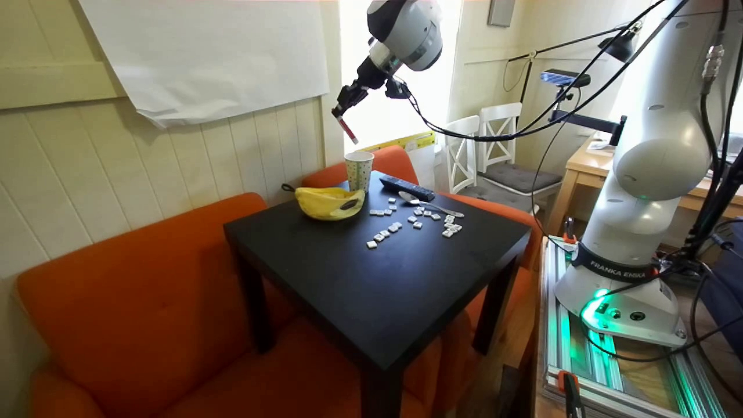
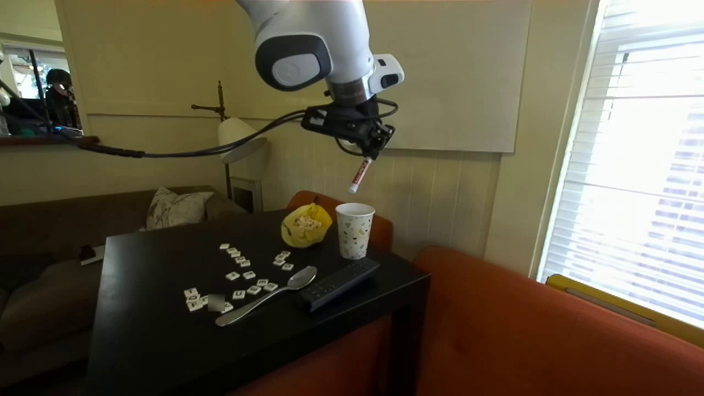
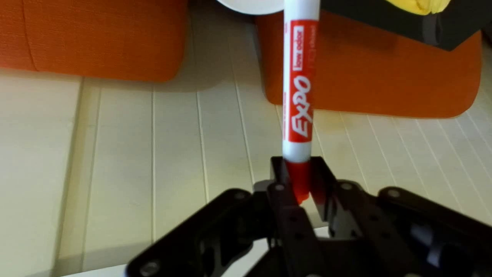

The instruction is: Put the orange marker inside the paper cup

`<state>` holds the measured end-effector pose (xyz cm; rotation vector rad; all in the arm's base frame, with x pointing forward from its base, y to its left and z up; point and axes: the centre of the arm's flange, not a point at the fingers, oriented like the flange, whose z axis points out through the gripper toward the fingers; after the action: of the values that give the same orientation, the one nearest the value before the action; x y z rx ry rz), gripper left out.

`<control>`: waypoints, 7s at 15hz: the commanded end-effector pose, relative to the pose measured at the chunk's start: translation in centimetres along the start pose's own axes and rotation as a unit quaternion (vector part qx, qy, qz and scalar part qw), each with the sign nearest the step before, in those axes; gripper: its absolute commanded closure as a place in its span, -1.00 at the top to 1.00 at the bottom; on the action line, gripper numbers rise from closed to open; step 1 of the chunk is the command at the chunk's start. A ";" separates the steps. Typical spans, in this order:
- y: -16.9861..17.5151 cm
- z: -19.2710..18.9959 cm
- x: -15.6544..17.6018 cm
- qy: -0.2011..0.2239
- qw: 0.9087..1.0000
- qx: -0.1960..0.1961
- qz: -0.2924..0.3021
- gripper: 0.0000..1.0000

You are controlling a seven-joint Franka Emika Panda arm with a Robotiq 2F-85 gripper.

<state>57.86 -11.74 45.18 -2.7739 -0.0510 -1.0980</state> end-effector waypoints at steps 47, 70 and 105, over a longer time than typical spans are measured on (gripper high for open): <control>8.9 3.7 -11.1 0.158 0.958 0.229 -0.069 -0.90; 9.0 3.7 -13.9 0.132 0.944 0.291 -0.088 0.13; -2.5 -18.4 -10.7 -0.234 0.971 -0.003 -0.053 1.00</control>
<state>40.98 -14.76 47.27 -2.9422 -0.2557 -0.6495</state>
